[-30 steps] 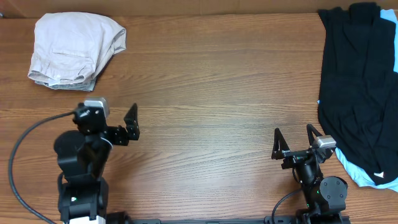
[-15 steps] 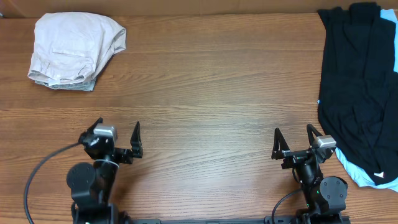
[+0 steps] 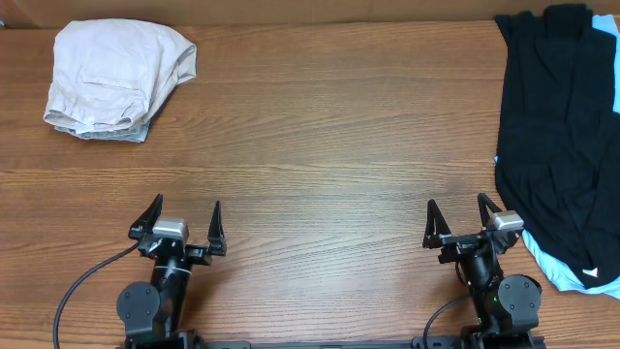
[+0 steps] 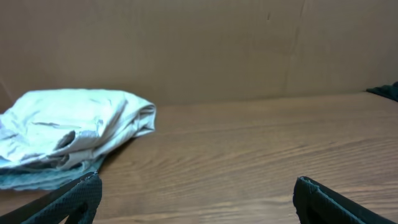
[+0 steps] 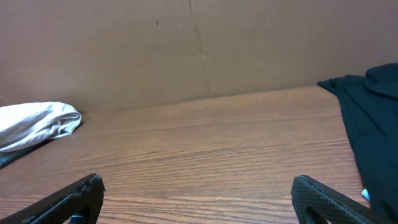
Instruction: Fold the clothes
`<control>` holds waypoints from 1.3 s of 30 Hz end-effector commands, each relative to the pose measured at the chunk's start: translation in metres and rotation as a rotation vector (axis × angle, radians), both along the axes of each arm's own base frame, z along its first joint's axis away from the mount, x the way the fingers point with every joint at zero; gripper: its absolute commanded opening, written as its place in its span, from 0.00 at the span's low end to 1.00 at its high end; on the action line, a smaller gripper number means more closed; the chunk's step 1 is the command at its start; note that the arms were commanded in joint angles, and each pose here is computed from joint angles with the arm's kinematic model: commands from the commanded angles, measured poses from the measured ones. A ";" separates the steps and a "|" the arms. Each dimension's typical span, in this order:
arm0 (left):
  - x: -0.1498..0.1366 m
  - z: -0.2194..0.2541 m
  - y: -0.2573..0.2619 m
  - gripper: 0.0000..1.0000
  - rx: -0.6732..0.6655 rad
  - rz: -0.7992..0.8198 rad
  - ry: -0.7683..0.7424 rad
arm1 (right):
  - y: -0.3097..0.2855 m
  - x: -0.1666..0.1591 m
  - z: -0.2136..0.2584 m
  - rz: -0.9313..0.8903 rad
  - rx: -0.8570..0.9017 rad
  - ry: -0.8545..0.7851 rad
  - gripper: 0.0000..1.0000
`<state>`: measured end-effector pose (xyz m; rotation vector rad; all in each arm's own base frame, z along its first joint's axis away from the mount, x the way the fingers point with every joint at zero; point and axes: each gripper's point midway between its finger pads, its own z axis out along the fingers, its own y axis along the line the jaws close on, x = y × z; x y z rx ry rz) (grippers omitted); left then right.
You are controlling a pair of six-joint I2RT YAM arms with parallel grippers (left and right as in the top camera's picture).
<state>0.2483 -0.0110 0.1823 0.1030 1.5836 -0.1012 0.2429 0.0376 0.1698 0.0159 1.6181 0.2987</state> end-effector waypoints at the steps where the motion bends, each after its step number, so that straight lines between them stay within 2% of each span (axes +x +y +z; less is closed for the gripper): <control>1: -0.001 -0.005 0.000 1.00 0.021 0.003 -0.024 | -0.001 0.000 0.001 -0.006 -0.006 -0.012 1.00; 7: -0.003 -0.005 0.001 1.00 0.023 0.022 -0.030 | -0.001 0.000 0.001 -0.006 -0.006 -0.012 1.00; 12: -0.003 -0.025 0.001 1.00 0.023 0.050 0.052 | -0.001 0.000 0.001 -0.006 -0.006 -0.012 1.00; 39: -0.003 -0.024 0.001 1.00 0.024 0.054 0.048 | -0.001 0.000 0.001 -0.006 -0.006 -0.012 1.00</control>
